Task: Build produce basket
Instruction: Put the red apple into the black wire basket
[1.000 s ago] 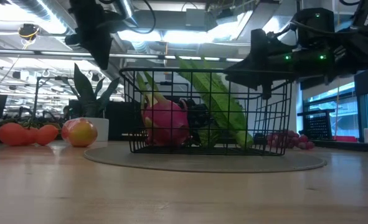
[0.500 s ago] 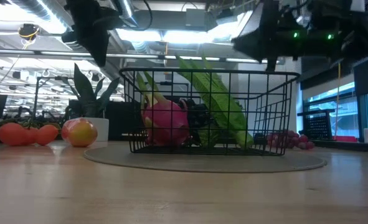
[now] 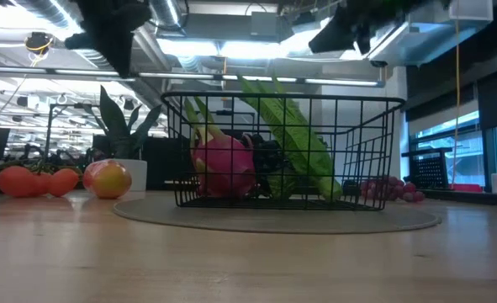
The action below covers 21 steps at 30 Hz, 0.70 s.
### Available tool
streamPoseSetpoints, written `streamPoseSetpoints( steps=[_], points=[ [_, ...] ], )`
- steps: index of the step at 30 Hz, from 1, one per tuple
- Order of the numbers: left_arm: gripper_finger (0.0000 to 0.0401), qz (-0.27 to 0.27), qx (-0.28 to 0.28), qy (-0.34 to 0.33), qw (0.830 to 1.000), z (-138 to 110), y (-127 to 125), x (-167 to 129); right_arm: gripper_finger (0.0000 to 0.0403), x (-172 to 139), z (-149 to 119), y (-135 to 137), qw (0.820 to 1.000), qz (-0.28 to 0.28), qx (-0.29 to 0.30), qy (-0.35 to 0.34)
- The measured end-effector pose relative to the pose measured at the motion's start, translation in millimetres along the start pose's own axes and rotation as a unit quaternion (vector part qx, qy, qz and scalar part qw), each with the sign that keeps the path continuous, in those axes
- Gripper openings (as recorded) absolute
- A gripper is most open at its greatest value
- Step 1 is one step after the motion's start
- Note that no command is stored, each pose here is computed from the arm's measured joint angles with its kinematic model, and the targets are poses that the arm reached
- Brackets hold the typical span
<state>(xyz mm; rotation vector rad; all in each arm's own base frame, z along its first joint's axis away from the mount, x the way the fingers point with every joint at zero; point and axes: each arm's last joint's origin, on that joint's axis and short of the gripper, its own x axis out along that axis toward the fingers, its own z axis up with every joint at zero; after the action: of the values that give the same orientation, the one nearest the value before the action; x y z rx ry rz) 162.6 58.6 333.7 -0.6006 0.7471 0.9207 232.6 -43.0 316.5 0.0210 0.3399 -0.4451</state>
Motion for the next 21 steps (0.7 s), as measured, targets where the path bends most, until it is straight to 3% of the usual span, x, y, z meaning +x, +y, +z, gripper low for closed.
streamPoseSetpoints(
  steps=[7,12,17,21],
  points=[
    [0.0,-0.047,-0.024,0.074,0.996,-12,1,-8,0.0084,-15,35,0,0.995,0.04,0.006,0.089],
    [0.0,-0.103,0.017,0.152,0.983,-27,-8,-14,0.0084,-17,38,3,0.986,0.09,0.041,0.136],
    [0.0,-0.162,0.059,0.21,0.962,-41,-19,-23,0.0084,-19,33,13,0.973,0.156,0.039,0.168],
    [0.0,-0.21,0.139,0.238,0.938,-56,-29,-33,0.0084,-24,29,21,0.959,0.203,0.034,0.195]
  ],
)
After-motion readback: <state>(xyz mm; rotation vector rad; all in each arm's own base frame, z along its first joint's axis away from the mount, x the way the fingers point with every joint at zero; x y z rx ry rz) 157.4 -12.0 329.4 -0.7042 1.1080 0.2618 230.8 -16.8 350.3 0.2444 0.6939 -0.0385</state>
